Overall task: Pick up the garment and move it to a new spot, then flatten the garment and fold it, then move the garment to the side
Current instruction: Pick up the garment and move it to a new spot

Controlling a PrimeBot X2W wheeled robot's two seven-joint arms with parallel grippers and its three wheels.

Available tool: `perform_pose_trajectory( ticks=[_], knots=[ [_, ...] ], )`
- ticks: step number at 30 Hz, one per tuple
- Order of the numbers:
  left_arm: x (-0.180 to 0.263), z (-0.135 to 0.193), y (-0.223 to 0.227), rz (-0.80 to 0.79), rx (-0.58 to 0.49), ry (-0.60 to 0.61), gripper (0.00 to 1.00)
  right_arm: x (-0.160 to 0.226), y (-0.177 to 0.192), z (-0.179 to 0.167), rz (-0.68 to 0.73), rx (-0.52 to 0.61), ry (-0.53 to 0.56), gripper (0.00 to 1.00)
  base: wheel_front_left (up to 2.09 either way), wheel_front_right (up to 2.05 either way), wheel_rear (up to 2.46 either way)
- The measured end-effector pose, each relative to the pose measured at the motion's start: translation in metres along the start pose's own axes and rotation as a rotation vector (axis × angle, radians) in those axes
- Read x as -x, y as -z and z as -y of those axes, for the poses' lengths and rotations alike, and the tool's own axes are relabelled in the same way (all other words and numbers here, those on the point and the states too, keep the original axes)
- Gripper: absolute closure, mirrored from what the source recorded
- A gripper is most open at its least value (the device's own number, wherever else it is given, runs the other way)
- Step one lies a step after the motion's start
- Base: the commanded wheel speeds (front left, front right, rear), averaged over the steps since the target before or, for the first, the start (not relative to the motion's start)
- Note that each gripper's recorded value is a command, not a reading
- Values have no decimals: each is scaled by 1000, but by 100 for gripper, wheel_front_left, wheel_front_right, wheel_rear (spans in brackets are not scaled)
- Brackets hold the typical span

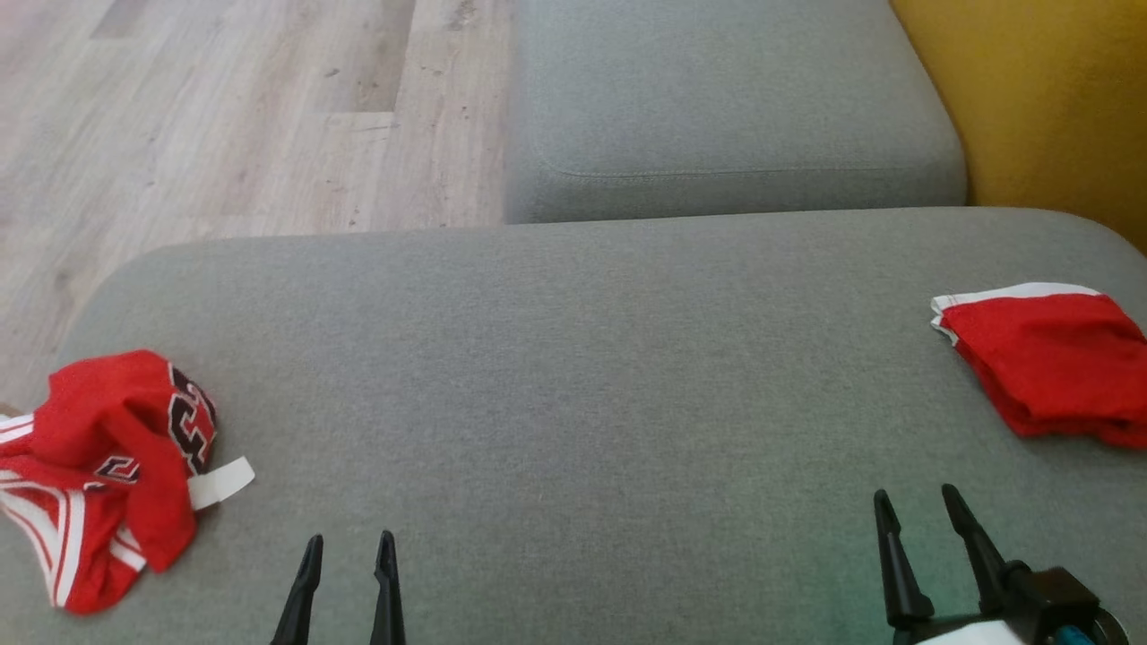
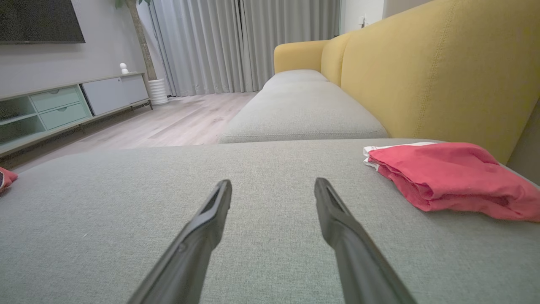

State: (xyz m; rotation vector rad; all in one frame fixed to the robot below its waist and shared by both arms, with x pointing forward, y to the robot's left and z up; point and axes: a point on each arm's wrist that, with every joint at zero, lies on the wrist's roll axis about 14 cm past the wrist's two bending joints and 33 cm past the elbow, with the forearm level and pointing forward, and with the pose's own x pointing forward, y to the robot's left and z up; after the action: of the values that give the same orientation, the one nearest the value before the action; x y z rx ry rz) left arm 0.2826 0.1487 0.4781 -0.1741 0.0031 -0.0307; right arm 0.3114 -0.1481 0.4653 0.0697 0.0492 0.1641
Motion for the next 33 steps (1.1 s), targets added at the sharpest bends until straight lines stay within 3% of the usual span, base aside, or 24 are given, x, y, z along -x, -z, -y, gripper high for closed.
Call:
perform_pose_trajectory(
  ticks=[14,26,33],
  knots=[
    [24,-42,-2,17,9,-177,0,-23,7,-41,-38,14,-147,0,0,0,0],
    [84,-111,-12,67,8,-490,0,-51,14,-116,-76,31,-397,0,0,0,0],
    [94,-132,-17,70,-5,-579,0,-59,26,-131,-111,30,-451,0,0,0,0]
  ],
)
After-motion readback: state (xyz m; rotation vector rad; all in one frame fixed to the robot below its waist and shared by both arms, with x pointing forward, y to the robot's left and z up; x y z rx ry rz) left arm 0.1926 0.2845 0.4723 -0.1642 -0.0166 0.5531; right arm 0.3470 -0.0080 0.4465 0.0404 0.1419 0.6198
